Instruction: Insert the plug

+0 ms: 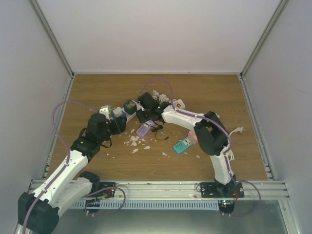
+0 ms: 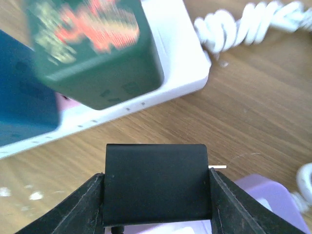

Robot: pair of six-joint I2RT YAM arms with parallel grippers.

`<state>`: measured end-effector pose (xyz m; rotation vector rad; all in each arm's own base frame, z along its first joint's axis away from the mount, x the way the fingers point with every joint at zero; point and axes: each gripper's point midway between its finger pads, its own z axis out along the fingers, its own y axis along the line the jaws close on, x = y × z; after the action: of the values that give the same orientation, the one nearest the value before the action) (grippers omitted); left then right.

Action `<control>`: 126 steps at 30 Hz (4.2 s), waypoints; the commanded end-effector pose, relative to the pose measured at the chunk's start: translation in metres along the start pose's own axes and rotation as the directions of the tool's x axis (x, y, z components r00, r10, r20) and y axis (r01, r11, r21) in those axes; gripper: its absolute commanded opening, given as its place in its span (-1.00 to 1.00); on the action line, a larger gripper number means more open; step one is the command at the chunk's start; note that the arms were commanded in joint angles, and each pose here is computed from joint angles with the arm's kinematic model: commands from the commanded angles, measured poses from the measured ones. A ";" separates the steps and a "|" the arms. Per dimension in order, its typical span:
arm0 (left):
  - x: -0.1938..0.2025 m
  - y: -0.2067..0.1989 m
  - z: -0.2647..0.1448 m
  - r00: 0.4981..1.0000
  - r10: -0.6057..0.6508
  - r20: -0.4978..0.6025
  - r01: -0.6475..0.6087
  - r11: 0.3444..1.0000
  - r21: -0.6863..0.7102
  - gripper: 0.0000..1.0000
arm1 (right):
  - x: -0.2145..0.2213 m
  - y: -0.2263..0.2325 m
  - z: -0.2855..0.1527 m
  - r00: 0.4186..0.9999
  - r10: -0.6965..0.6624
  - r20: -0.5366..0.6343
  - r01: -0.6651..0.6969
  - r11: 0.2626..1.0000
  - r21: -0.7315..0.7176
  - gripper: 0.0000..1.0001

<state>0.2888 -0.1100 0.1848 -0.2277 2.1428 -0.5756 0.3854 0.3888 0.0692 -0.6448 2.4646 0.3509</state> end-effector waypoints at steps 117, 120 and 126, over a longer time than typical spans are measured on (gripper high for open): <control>-0.029 -0.187 -0.070 1.000 0.024 0.004 -0.018 0.628 0.778 -0.86 | -0.027 0.061 -0.281 0.667 -0.213 0.714 0.454 0.876 -0.163 0.42; -0.029 -0.187 -0.070 1.000 0.021 -0.009 -0.006 0.630 0.776 -0.85 | -0.034 0.064 -0.279 0.655 -0.218 0.723 0.452 0.881 -0.143 0.16; -0.024 -0.186 -0.066 0.997 0.029 -0.074 0.038 0.651 0.759 -0.72 | -0.037 0.067 -0.278 0.616 -0.261 0.743 0.488 0.867 -0.100 -0.44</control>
<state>0.2515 -0.2388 0.3052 0.2281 1.7971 -1.3940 0.2494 0.3481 0.2931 -0.9323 1.6074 0.6893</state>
